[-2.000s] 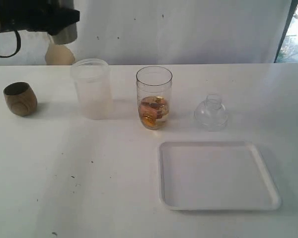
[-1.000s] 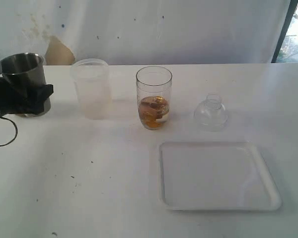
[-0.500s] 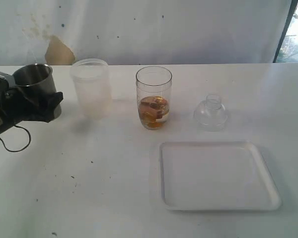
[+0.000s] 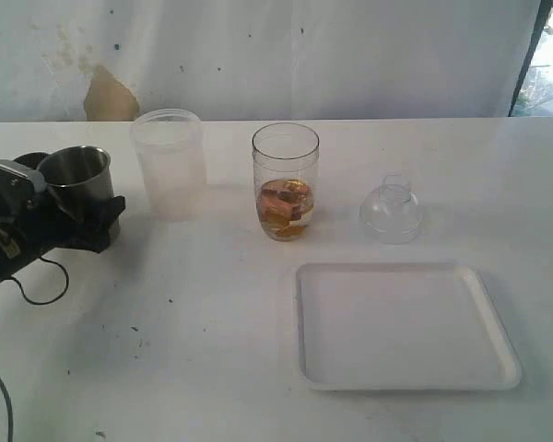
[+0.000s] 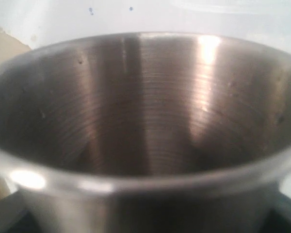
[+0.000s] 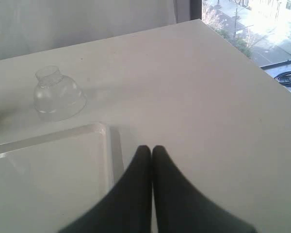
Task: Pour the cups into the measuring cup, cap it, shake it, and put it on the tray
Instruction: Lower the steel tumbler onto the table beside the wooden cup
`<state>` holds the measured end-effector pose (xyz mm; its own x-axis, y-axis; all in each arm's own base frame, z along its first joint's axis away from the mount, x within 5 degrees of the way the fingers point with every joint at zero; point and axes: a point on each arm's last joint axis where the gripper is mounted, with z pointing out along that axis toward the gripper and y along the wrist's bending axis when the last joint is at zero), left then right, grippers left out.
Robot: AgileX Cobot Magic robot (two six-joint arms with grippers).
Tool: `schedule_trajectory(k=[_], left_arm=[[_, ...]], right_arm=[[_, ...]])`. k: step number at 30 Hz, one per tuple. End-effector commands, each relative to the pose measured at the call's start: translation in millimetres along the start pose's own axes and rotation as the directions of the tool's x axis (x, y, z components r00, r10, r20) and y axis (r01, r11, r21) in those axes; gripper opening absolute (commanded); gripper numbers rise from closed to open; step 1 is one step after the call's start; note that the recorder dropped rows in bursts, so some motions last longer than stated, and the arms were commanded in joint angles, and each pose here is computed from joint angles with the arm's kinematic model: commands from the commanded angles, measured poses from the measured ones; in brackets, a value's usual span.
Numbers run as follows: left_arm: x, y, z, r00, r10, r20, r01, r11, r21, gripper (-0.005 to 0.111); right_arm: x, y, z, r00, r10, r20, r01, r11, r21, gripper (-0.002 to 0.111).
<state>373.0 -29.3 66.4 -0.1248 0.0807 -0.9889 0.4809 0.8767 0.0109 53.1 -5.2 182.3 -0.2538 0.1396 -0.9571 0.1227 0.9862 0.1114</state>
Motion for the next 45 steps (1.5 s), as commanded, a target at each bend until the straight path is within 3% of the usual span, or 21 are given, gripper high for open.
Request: schedule_trajectory(k=[1,10,14,21,23,29,33,37,41,45], left_arm=[[-1,4.7,1,1.0,-0.008,0.024,0.009,0.999,-0.045,0.0],[-1,4.7,1,1.0,-0.008,0.024,0.009,0.999,-0.045,0.004],[-1,4.1,1,1.0,-0.014,0.024,0.015,0.999,-0.038,0.03],[-2,5.6,1,0.999,-0.022,0.026,0.024,0.998,-0.055,0.097],[-1,4.7,1,1.0,-0.02,0.024,0.022,0.999,-0.047,0.103],[-1,4.8,1,0.999,-0.021,0.024,0.022,0.999,-0.049,0.105],[4,8.4,0,0.999,-0.038,-0.034,0.035,0.995,-0.09,0.105],[3,0.7,-3,1.0,-0.022,-0.007,0.022,0.999,-0.029,0.105],[6,2.6,-13,0.998,-0.067,-0.01,0.065,0.991,-0.113,0.105],[9,-4.2,-24,0.999,-0.008,-0.052,0.002,0.994,-0.113,0.105]], right_arm=[[1,0,0,1.0,0.001,0.008,-0.001,1.0,-0.003,0.0],[1,0,0,1.0,0.012,0.008,-0.012,1.0,-0.003,0.0],[1,0,0,1.0,0.012,0.008,-0.012,1.0,-0.003,0.0],[1,0,0,1.0,0.012,0.008,-0.012,1.0,-0.003,0.0],[1,0,0,1.0,0.012,0.008,-0.012,1.0,-0.003,0.0],[1,0,0,1.0,0.012,0.008,-0.012,1.0,-0.003,0.0],[1,0,0,1.0,0.012,0.008,-0.012,1.0,-0.003,0.0],[1,0,0,1.0,0.012,0.008,-0.012,1.0,-0.003,0.0],[1,0,0,1.0,0.012,0.008,-0.012,1.0,-0.003,0.0],[1,0,0,1.0,0.012,0.008,-0.012,1.0,-0.003,0.0]])
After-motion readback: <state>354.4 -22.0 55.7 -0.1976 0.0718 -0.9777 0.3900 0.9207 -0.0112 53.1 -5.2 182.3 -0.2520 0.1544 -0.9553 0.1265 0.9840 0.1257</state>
